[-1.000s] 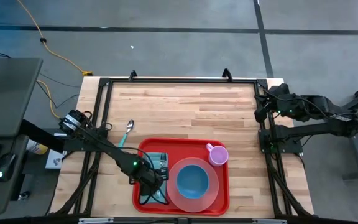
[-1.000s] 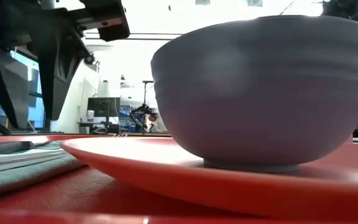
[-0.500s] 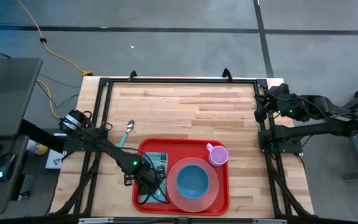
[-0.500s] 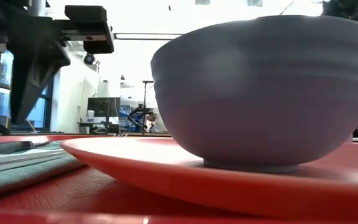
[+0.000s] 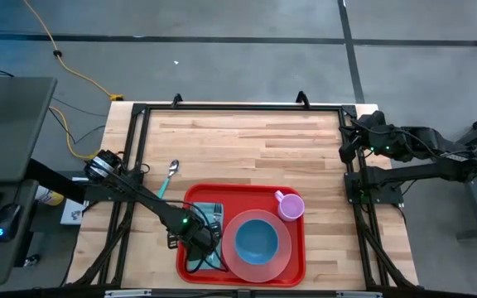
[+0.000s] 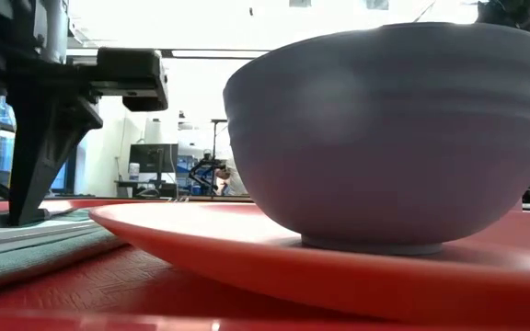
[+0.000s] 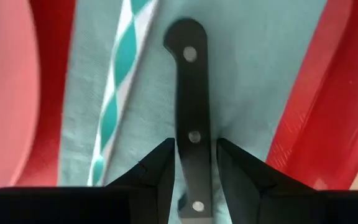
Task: Set up tray
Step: Put the black knife on the blue napkin to the left of the blue patterned fork
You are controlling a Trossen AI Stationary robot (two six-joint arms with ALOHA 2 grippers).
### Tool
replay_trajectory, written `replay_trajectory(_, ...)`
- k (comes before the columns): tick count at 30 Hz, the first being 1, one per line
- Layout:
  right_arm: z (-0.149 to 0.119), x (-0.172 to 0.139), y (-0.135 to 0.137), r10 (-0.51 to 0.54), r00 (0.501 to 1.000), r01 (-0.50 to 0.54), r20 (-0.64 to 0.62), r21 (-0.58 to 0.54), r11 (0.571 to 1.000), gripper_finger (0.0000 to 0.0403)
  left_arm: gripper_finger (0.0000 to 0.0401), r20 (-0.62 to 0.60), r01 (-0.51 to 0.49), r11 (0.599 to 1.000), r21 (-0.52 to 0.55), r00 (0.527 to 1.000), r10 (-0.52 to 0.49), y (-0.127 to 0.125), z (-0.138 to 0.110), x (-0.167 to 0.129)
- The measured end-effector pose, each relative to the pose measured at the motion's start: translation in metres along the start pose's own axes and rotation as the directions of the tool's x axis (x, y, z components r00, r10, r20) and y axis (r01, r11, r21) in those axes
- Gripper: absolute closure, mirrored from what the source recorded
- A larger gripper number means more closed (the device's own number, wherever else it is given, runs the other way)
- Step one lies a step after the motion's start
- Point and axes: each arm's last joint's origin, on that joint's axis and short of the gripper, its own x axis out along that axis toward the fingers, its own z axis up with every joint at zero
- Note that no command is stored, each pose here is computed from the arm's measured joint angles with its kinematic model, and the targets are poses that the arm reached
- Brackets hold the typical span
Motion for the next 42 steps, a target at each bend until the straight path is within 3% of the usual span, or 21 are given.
replay_trajectory(16,0.000,0.000,0.000,0.001,1.000,-0.001,0.001,-0.007,1.000,0.0403,0.0256,0.060,0.020,1.000,-0.009,0.998,-0.019,0.003,0.005,0.009)
replay_trajectory(24,0.000,-0.001,-0.001,0.005,1.000,-0.005,0.003,-0.004,1.000,0.0403,0.0326,0.056,0.028,0.999,-0.033,0.998,-0.026,0.003,0.005,0.011)
replay_trajectory(42,0.000,-0.001,-0.001,0.005,1.000,-0.005,0.003,-0.012,1.000,0.0403,0.0326,-0.068,0.025,1.000,-0.002,0.997,-0.025,0.008,0.006,-0.005)
